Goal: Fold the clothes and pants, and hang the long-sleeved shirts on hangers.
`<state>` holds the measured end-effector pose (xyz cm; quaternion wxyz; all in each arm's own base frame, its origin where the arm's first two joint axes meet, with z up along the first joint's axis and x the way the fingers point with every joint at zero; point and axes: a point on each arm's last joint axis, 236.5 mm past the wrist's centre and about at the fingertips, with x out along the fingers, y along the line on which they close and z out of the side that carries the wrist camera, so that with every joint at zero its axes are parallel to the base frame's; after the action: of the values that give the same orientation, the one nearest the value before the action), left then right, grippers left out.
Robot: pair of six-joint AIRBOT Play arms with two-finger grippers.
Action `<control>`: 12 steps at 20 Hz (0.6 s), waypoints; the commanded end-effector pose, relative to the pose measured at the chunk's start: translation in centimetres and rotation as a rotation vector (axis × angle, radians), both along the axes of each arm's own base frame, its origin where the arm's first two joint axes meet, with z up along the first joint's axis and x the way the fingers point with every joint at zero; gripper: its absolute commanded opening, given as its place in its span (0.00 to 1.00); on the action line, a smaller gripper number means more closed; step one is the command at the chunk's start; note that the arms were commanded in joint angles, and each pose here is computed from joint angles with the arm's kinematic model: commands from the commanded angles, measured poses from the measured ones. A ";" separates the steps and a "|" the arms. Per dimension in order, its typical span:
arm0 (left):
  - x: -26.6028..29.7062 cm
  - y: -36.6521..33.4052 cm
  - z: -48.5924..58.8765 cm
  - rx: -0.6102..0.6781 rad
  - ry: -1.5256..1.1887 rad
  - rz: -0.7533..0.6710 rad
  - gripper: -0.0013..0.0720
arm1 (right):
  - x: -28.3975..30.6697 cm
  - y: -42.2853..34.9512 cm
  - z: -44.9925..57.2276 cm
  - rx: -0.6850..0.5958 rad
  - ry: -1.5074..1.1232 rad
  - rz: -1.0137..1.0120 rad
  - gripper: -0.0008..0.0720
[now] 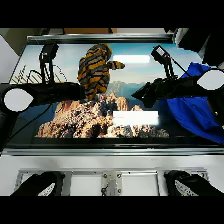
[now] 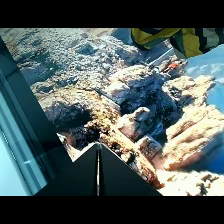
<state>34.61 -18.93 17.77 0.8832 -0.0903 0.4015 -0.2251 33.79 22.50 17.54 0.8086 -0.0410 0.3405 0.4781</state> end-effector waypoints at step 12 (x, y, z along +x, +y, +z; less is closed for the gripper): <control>14.0 -0.5 -5.4 0.164 -0.236 0.041 1.00 | 0.0 0.0 0.0 0.000 0.001 0.001 0.03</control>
<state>43.79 -19.67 15.95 0.9246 -0.0501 0.3172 -0.2049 33.79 22.50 17.54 0.8086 -0.0410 0.3405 0.4781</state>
